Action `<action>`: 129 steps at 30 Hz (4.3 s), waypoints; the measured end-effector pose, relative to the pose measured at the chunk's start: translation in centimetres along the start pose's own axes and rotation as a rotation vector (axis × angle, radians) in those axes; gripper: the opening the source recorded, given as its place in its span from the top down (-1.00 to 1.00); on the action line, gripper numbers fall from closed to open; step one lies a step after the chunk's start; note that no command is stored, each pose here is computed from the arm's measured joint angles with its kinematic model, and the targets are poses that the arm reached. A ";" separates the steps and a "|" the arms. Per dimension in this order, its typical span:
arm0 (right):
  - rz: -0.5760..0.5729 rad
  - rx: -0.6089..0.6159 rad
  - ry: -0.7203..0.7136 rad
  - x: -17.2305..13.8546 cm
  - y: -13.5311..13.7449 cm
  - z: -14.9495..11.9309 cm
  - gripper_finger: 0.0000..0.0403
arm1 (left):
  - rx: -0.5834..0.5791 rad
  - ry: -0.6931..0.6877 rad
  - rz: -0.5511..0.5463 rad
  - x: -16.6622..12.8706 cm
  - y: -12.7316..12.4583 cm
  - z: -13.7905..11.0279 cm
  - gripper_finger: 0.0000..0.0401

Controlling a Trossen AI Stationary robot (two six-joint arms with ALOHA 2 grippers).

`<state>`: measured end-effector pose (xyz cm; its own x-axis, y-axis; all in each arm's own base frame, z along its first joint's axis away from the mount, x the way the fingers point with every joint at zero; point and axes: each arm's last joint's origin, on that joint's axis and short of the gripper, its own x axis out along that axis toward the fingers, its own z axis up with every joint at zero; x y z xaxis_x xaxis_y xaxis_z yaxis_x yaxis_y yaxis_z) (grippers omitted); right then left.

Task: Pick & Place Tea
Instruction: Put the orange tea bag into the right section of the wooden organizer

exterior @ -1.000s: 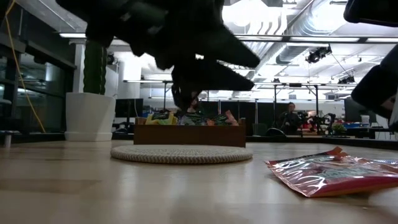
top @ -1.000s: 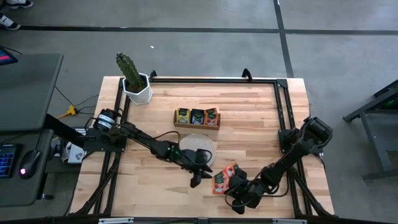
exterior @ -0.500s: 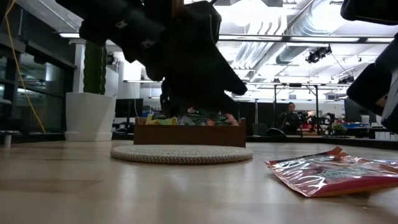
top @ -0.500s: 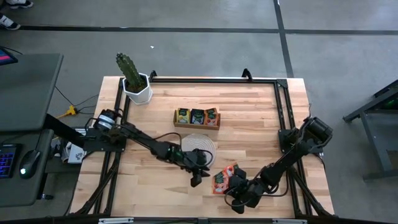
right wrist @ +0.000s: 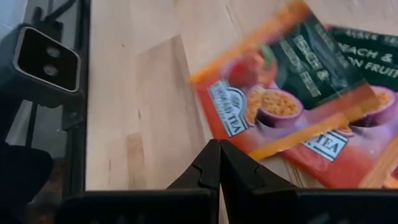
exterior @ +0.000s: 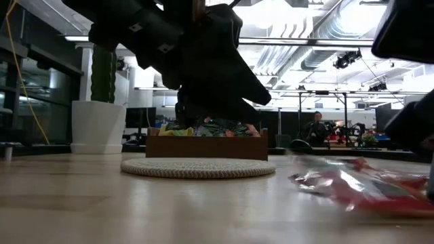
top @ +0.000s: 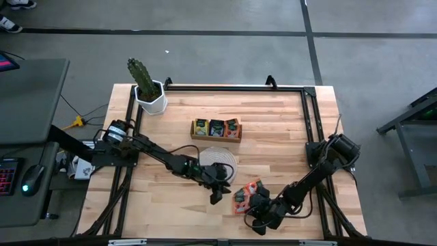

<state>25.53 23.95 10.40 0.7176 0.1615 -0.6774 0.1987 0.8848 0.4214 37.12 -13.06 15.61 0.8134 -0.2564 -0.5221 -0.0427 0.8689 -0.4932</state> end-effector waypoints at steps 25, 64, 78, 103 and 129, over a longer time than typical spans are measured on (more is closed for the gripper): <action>-0.046 0.041 0.026 0.2 -0.6 -0.2 1.00 | -0.209 0.032 -0.034 0.0 -0.3 -0.2 0.30; -0.031 0.031 0.009 0.3 -0.4 -0.1 1.00 | -0.187 0.233 -0.121 5.3 0.3 0.9 -0.33; -0.032 0.031 0.007 0.3 -0.4 -0.1 1.00 | -0.214 0.245 -0.125 5.7 0.5 0.6 -0.09; -0.037 0.031 -0.003 0.3 -0.5 -0.1 1.00 | -0.166 0.243 -0.122 5.8 0.6 0.5 0.98; 0.088 0.053 -0.072 -3.4 1.4 3.0 0.72 | -0.097 0.232 -0.107 5.4 0.6 0.7 1.00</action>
<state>25.33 23.35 15.10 0.7793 0.2039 -0.5926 0.1670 0.8439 0.5099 41.89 -13.69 12.95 0.6619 -0.4442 -0.6038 -0.0287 0.7899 -0.6126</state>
